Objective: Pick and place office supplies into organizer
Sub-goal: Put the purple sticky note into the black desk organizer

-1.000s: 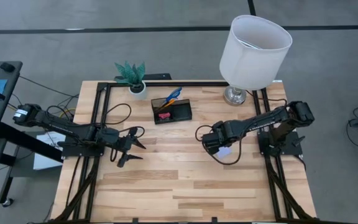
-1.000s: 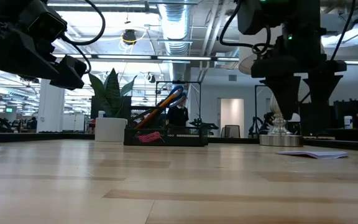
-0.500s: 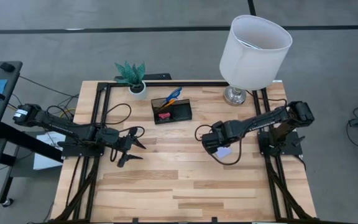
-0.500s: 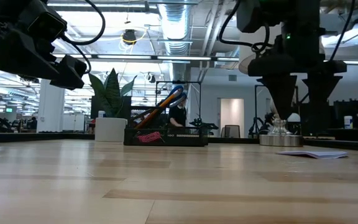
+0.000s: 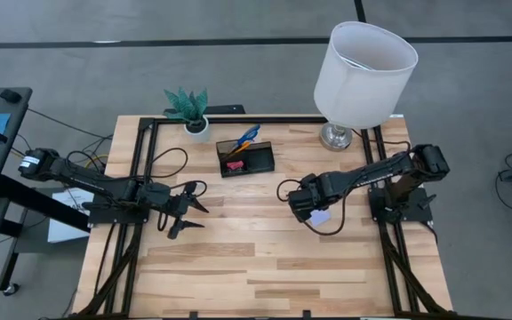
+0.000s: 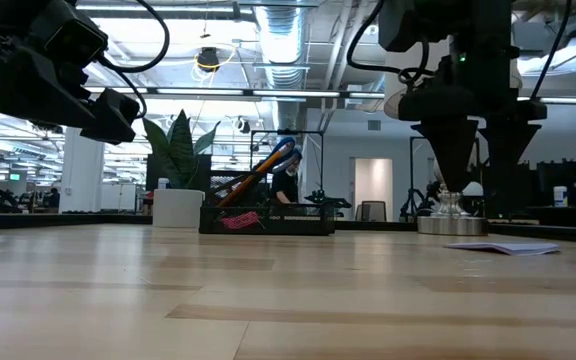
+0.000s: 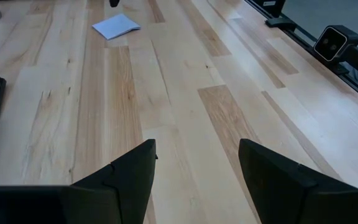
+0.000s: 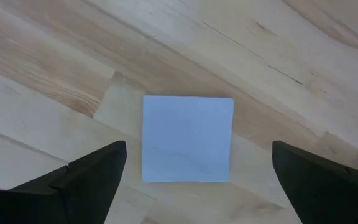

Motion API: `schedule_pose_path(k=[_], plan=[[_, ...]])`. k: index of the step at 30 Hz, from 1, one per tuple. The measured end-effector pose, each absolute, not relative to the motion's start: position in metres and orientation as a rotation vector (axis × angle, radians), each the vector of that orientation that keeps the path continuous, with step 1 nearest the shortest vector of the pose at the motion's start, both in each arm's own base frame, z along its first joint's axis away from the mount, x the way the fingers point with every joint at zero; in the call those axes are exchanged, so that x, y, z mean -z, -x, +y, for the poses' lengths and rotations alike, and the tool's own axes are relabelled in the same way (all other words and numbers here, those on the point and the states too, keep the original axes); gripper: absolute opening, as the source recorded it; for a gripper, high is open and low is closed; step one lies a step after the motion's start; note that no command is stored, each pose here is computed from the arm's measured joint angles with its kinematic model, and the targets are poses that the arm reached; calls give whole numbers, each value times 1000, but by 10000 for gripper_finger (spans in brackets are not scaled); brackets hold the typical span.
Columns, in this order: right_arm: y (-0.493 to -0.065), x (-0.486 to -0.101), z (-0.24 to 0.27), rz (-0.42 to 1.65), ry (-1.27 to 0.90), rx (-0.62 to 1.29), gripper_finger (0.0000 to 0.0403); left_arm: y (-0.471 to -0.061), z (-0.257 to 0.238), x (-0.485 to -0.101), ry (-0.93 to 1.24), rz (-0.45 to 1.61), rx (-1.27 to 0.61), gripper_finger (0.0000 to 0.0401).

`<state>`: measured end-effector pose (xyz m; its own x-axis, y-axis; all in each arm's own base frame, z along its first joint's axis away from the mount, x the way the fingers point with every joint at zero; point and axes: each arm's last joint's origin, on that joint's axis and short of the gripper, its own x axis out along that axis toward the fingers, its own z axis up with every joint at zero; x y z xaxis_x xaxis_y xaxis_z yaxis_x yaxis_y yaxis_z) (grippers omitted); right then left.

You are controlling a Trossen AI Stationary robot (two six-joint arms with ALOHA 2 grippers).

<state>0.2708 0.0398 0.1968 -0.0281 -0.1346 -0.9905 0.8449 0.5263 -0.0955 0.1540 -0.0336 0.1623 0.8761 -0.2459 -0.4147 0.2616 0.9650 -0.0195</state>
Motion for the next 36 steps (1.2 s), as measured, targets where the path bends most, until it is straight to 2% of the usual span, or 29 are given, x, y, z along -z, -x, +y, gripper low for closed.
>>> schedule_pose_path(k=[8, 36], plan=[[-272, -188, 44, 1373, -745, 931, 395, -154, -34, -162, -38, 428, 265, 223], [-257, -141, 46, 1394, -758, 797, 395, -154, -34, -162, -37, 427, 265, 223]])
